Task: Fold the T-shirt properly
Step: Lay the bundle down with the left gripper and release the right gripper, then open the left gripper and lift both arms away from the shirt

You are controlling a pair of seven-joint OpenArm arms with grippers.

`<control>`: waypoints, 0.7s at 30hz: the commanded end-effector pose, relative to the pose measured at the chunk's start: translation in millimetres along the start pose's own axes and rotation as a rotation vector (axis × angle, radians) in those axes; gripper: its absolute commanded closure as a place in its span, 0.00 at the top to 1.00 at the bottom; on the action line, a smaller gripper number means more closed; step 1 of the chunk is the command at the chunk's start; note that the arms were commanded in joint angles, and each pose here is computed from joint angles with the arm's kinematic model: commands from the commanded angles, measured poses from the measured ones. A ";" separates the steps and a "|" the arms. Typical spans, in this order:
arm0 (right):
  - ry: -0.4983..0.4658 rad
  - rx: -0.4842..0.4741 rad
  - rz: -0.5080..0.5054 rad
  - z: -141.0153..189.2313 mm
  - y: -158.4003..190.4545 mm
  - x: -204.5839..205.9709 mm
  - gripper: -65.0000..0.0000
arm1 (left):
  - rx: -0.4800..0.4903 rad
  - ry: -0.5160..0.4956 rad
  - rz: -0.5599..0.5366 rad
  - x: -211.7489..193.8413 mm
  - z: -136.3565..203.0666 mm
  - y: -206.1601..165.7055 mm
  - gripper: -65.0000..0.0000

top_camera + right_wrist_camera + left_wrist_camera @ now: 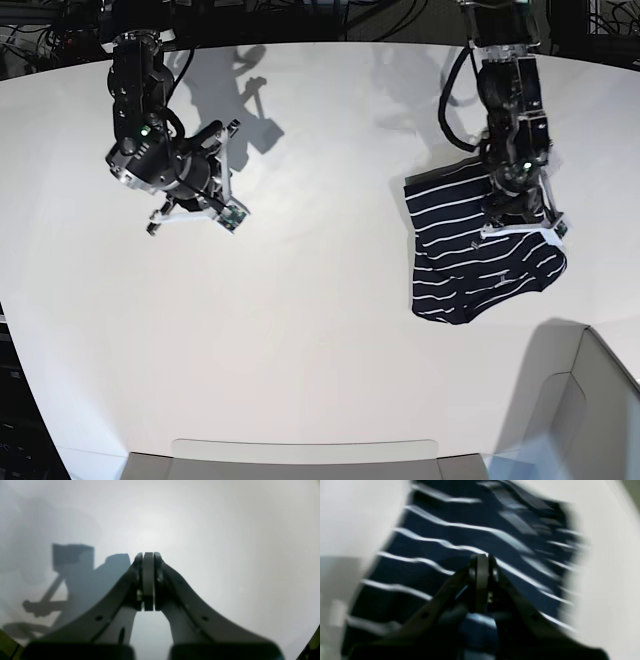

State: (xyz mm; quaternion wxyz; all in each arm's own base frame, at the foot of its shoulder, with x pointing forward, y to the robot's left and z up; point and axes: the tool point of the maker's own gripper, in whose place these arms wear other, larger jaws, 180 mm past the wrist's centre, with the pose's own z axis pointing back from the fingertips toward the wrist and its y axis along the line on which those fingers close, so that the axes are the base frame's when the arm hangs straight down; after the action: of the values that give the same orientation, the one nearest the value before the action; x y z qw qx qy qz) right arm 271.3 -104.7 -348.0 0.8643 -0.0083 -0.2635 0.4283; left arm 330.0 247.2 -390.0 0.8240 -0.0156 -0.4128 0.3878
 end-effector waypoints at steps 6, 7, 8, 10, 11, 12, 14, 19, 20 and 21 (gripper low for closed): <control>0.015 -0.052 0.021 16.5 -11.3 -16.7 0.01 | 0.050 -0.036 -0.117 -30.0 -28.7 13.5 0.00; 0.023 -0.055 0.027 17.7 -11.8 -19.9 0.01 | 0.051 -0.032 -0.133 -35.9 -31.8 16.6 0.00; 0.034 -0.056 0.034 18.7 -12.1 -24.2 0.01 | 0.045 -0.033 -0.145 -39.2 -33.9 17.6 0.00; 0.036 -0.063 0.044 22.0 -12.2 -25.9 0.01 | 0.033 -0.068 -0.145 -32.5 -32.9 16.5 0.00; 0.040 -0.063 0.044 22.6 -11.0 -27.8 0.01 | 0.019 -0.092 -0.142 -25.9 -30.0 11.6 0.00; 0.044 -0.075 0.051 24.8 -12.3 -28.6 0.01 | 0.003 -0.126 -0.138 -17.2 -23.0 8.3 0.00; 0.064 -0.107 0.064 28.4 -16.8 -31.8 0.01 | -0.013 -0.208 -0.125 6.4 -5.6 12.3 0.00; 0.134 -0.172 0.086 31.7 -25.6 -45.2 0.01 | -0.108 -0.378 -0.096 52.0 57.8 0.5 0.00; 0.141 -0.173 0.089 31.8 -24.5 -47.4 0.01 | -0.121 -0.386 -0.102 52.4 66.8 0.3 0.00; 0.132 -0.169 0.091 31.0 -22.2 -47.4 0.01 | -0.127 -0.386 -0.110 49.8 74.9 3.1 0.00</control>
State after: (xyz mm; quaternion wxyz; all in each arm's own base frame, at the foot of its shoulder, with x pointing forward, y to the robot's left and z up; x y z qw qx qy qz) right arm 245.4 -159.8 -345.3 0.8626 -0.1139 -0.2293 0.4364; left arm 294.1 259.1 -310.4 0.7486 0.0278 -0.5838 0.3130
